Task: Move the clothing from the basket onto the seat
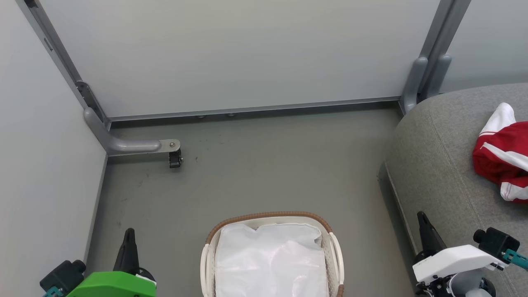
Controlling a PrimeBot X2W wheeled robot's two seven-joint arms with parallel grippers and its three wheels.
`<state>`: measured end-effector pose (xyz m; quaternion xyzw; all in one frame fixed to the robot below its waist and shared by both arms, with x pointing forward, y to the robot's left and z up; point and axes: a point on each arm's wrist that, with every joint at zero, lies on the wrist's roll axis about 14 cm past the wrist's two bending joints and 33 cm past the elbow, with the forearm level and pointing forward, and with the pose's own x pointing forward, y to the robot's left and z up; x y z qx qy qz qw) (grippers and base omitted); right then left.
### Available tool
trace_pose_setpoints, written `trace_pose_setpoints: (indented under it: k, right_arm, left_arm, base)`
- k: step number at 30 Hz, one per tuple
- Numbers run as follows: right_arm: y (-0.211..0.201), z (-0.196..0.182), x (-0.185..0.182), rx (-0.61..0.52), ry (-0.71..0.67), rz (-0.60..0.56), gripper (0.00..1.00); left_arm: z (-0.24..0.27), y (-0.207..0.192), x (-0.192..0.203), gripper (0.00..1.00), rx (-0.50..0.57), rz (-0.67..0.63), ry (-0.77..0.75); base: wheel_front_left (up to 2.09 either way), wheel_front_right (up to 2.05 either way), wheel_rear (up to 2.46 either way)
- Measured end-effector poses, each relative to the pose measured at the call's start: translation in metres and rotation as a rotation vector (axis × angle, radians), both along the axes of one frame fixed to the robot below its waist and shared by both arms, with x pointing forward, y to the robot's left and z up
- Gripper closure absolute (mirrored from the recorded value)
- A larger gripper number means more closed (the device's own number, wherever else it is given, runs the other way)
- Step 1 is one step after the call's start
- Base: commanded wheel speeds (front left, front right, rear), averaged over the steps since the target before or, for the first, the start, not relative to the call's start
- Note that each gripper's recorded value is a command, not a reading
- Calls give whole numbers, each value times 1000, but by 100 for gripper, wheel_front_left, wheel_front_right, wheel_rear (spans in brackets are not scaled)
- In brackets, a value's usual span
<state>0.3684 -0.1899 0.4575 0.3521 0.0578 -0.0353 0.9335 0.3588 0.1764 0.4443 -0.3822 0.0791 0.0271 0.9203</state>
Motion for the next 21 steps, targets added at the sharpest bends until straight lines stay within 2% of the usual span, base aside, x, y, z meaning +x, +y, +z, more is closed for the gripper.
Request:
trace_pose_setpoints:
  k: [21]
  right_arm:
    - [-5,10,6,260,-19,-40,100]
  left_arm:
    - [13,8,9,100,-238,53,-20]
  base:
    - [0,0,0]
